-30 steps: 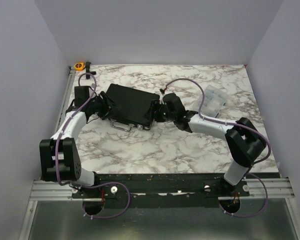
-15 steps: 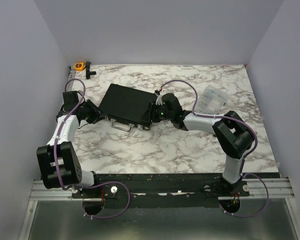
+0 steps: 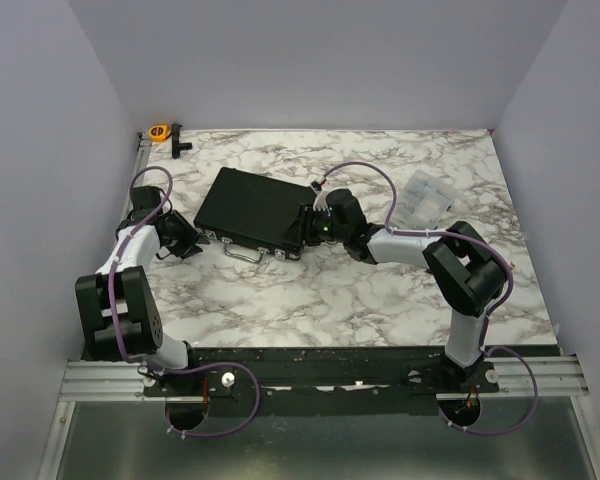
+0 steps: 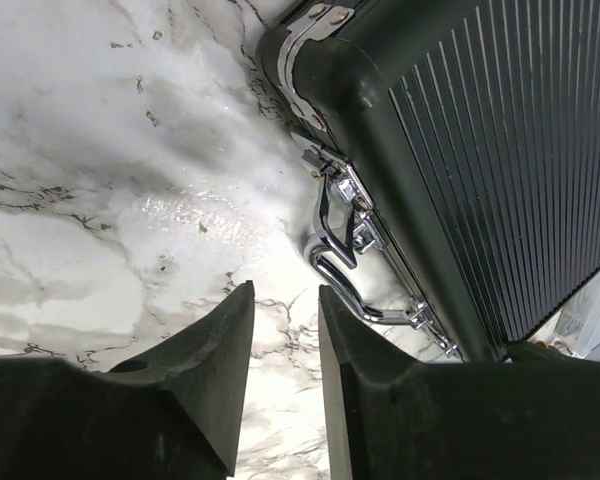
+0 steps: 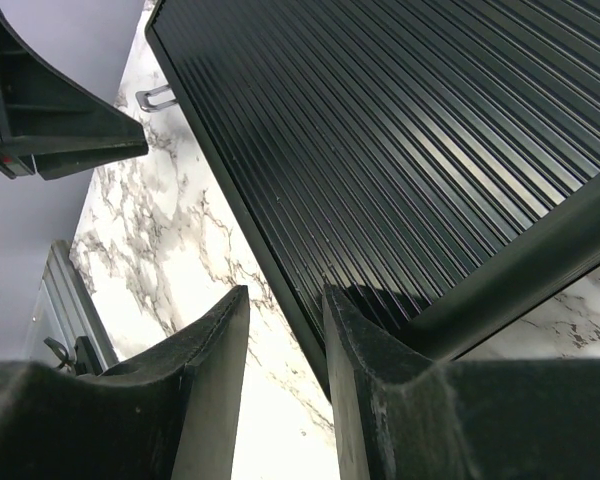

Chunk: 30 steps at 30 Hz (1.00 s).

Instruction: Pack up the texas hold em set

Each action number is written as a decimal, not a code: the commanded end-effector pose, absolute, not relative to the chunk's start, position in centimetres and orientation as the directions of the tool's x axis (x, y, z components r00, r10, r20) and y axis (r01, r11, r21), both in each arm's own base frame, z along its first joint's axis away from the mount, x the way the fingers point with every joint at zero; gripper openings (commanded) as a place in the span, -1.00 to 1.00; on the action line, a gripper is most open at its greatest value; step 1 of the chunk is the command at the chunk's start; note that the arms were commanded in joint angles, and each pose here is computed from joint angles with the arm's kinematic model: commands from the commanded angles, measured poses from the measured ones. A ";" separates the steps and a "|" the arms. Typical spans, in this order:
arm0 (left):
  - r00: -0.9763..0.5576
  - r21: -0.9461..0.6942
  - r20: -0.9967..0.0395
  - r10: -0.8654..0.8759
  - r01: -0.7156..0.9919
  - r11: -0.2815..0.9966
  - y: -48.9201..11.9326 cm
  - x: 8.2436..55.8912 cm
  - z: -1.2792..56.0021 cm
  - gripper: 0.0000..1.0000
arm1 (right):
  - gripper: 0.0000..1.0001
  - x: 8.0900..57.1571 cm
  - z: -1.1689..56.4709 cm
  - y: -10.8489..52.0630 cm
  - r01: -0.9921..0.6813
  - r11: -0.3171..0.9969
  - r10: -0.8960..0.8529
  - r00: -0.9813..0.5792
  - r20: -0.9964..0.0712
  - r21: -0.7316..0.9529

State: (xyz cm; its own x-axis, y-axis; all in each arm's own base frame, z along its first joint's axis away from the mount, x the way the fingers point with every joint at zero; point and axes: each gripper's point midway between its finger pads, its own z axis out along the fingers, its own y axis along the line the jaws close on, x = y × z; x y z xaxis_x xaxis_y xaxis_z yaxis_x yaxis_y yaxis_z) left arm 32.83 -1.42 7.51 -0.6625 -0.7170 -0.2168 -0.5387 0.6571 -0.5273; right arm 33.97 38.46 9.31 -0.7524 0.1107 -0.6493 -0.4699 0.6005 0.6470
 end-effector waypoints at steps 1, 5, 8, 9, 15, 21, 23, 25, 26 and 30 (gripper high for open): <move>-0.639 -0.543 -0.288 -0.714 -0.505 0.671 -0.8 33.8 8.9 -0.32 | -0.22 33.0 4.8 36.5 -0.400 0.676 0.063 -0.805 -0.590 0.618; -0.616 -0.574 -0.334 -0.714 -0.468 0.672 -0.8 34.3 10.4 -0.10 | -0.23 33.0 5.0 36.6 -0.404 0.674 0.062 -0.804 -0.592 0.619; -0.600 -0.581 -0.334 -0.726 -0.476 0.661 -0.7 34.8 10.7 -0.04 | -0.23 33.0 5.1 36.6 -0.407 0.672 0.062 -0.802 -0.594 0.619; -0.597 -0.579 -0.328 -0.732 -0.485 0.655 -0.6 35.0 10.5 -0.04 | -0.23 33.0 5.1 36.6 -0.407 0.672 0.062 -0.802 -0.594 0.619; -0.578 -0.504 -0.276 -0.768 -0.593 0.628 0.5 34.7 8.1 -0.04 | -0.24 32.9 5.0 36.6 -0.406 0.670 0.060 -0.804 -0.591 0.621; -0.594 -0.478 -0.244 -0.767 -0.615 0.628 0.6 34.6 6.7 -0.04 | -0.25 32.8 5.1 36.7 -0.408 0.664 0.061 -0.806 -0.589 0.627; -0.599 -0.457 -0.235 -0.766 -0.627 0.630 0.7 34.2 6.2 -0.05 | -0.25 32.8 5.0 36.7 -0.406 0.665 0.061 -0.807 -0.588 0.626; -0.605 -0.433 -0.225 -0.764 -0.640 0.635 0.9 33.6 5.7 -0.05 | -0.25 32.8 5.0 36.7 -0.406 0.665 0.061 -0.807 -0.588 0.627; -0.611 -0.418 -0.215 -0.762 -0.648 0.637 0.9 33.3 5.4 -0.06 | -0.25 32.8 5.0 36.7 -0.406 0.666 0.061 -0.807 -0.587 0.626; -0.618 -0.370 -0.194 -0.762 -0.673 0.640 1.2 32.5 4.6 -0.06 | -0.25 32.8 4.9 36.7 -0.404 0.665 0.061 -0.809 -0.585 0.628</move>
State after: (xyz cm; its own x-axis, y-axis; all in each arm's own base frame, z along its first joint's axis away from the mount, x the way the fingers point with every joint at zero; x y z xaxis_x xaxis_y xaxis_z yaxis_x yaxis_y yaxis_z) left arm 34.00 -0.12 6.04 -0.6162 -0.7591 -0.2100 -0.6130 0.6297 -0.4772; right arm 33.98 38.43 9.32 -0.7500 0.1131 -0.6516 -0.4724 0.5979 0.6476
